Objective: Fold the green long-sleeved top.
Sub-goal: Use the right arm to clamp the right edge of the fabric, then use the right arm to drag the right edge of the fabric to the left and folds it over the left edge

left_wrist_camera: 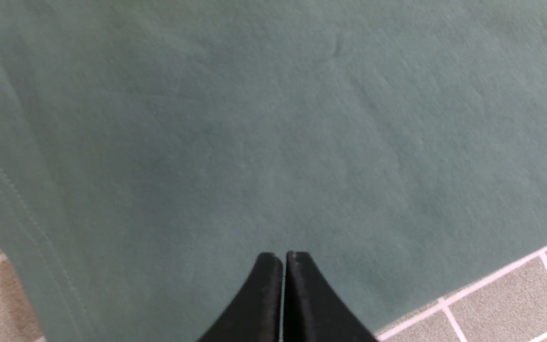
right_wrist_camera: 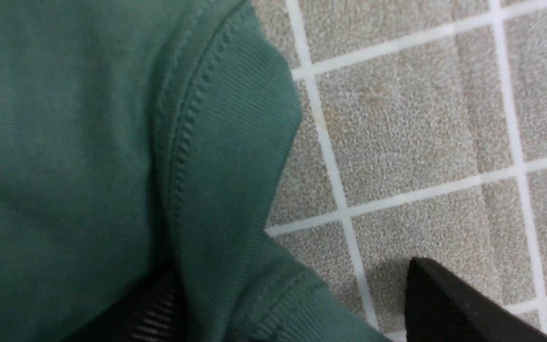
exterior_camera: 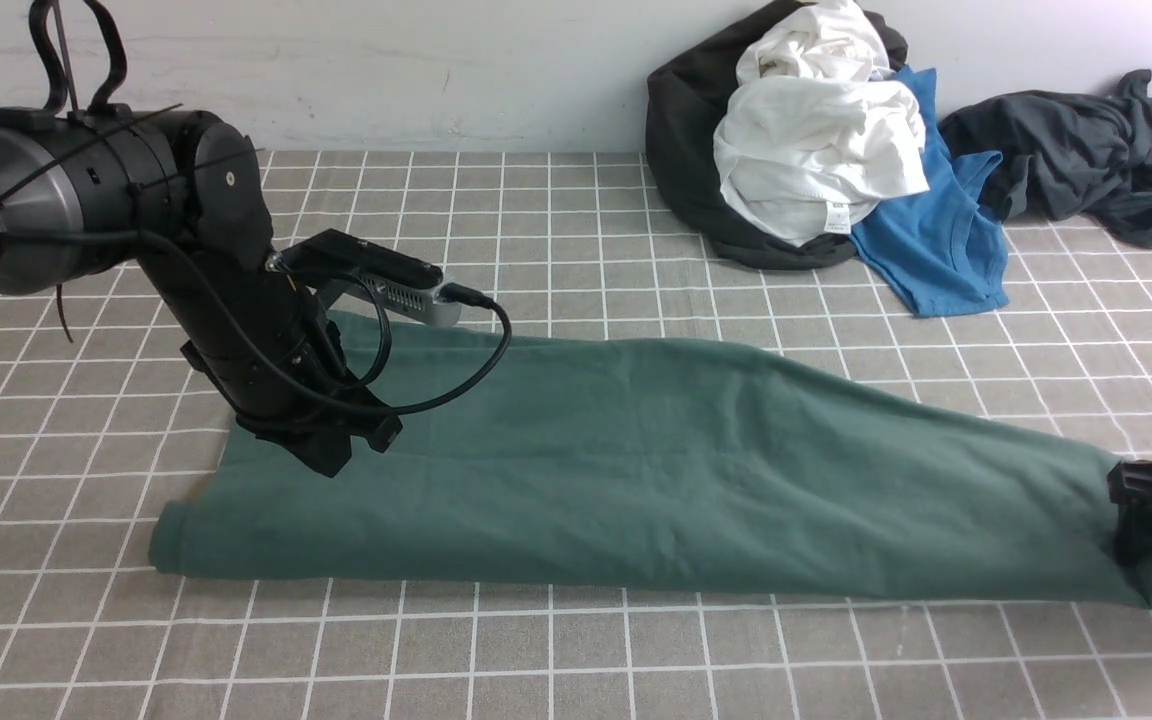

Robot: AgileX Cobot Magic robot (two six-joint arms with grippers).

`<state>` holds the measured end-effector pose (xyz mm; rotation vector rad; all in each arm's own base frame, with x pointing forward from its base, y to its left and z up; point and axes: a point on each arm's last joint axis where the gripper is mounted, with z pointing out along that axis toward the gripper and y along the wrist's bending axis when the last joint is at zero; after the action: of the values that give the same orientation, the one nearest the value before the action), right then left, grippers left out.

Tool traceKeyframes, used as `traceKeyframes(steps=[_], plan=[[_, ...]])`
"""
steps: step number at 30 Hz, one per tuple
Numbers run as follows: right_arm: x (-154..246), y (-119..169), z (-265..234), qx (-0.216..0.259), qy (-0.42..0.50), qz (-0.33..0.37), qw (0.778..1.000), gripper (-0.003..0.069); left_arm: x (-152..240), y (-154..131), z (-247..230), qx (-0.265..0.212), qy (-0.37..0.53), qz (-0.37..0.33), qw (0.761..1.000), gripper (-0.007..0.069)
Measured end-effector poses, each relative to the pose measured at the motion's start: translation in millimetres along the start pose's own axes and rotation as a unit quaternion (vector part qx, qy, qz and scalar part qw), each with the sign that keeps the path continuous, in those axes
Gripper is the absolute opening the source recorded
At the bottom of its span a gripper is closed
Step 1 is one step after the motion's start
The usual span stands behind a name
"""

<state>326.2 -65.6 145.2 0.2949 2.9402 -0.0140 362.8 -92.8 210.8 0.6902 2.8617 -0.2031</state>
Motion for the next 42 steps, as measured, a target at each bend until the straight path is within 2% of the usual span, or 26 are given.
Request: traceKeyframes(steps=[5, 9, 10, 11, 12, 14, 21, 25, 28, 29, 31, 32, 33, 38, 40, 41, 42], plan=[[-0.8, 1.2, -2.2, -0.006, -0.004, -0.017, 1.000, 0.0455, -0.1, -0.1, 0.0, 0.000, -0.001, 0.000, 1.000, -0.0007], [-3.2, 3.7, -24.5, -0.018, -0.031, -0.043, 0.998, 0.0148, -0.2, 0.0, 0.0, 0.000, -0.001, 0.000, 1.000, -0.0007], [-4.2, 3.9, -30.8, -0.018, -0.039, -0.051, 0.998, 0.0097, -0.2, 0.0, 0.0, 0.000, -0.001, 0.001, 1.000, -0.0007], [-4.4, 4.0, -32.4, -0.018, -0.041, -0.054, 0.998, 0.0087, -0.2, 0.0, 0.0, 0.000, -0.001, 0.002, 1.000, -0.0007], [-5.8, 3.8, -44.3, -0.015, -0.052, -0.067, 0.996, 0.0043, -0.1, 0.0, -0.6, -0.001, -0.002, 0.005, 1.000, -0.0007], [-7.7, 2.6, -57.2, -0.007, -0.064, -0.078, 0.995, 0.0034, 0.5, 0.1, -2.6, -0.004, -0.002, 0.007, 1.000, -0.0007], [-18.6, -28.7, -150.6, 0.109, -0.150, -0.042, 0.982, 0.0034, 9.8, 0.7, -58.6, -0.030, -0.059, 0.009, 0.998, -0.0007], [-23.3, -16.1, -207.2, 0.117, -0.211, -0.053, 0.969, 0.0034, 19.0, -4.1, -98.2, -0.048, -0.109, 0.013, 0.993, -0.0007], [-26.0, 14.1, -232.9, 0.089, -0.240, -0.100, 0.962, 0.0034, 23.5, -7.9, -113.9, -0.053, -0.130, 0.016, 0.990, -0.0007], [-26.3, 38.8, -242.6, 0.060, -0.253, -0.137, 0.956, 0.0034, 25.7, -9.6, -120.4, -0.056, -0.139, 0.017, 0.989, -0.0007], [-24.9, 66.0, -250.2, 0.029, -0.265, -0.177, 0.947, 0.0034, 27.6, -10.8, -125.6, -0.058, -0.145, 0.018, 0.988, -0.0007], [-20.0, 102.9, -253.0, -0.010, -0.272, -0.225, 0.936, 0.0034, 29.7, -12.2, -131.1, -0.060, -0.152, 0.019, 0.986, -0.0007], [-17.1, 123.7, -251.9, -0.032, -0.273, -0.249, 0.929, 0.0034, 30.7, -12.9, -133.8, -0.061, -0.155, 0.020, 0.986, -0.0007], [-2.8, 215.7, -218.3, -0.121, -0.250, -0.332, 0.901, 0.0034, 33.6, -14.8, -140.3, -0.063, -0.163, 0.021, 0.984, -0.0007], [3.6, 251.3, -193.8, -0.155, -0.229, -0.351, 0.895, 0.0034, 33.8, -14.9, -140.7, -0.063, -0.163, 0.021, 0.984, -0.0007], [3.8, 255.9, -188.0, -0.160, -0.223, -0.351, 0.895, 0.0034, 33.8, -14.9, -140.7, -0.063, -0.163, 0.021, 0.984, -0.0007], [9.2, 279.0, -170.1, -0.183, -0.212, -0.357, 0.891, 0.0034, 33.9, -14.9, -140.4, -0.063, -0.162, 0.021, 0.985, -0.0007]])
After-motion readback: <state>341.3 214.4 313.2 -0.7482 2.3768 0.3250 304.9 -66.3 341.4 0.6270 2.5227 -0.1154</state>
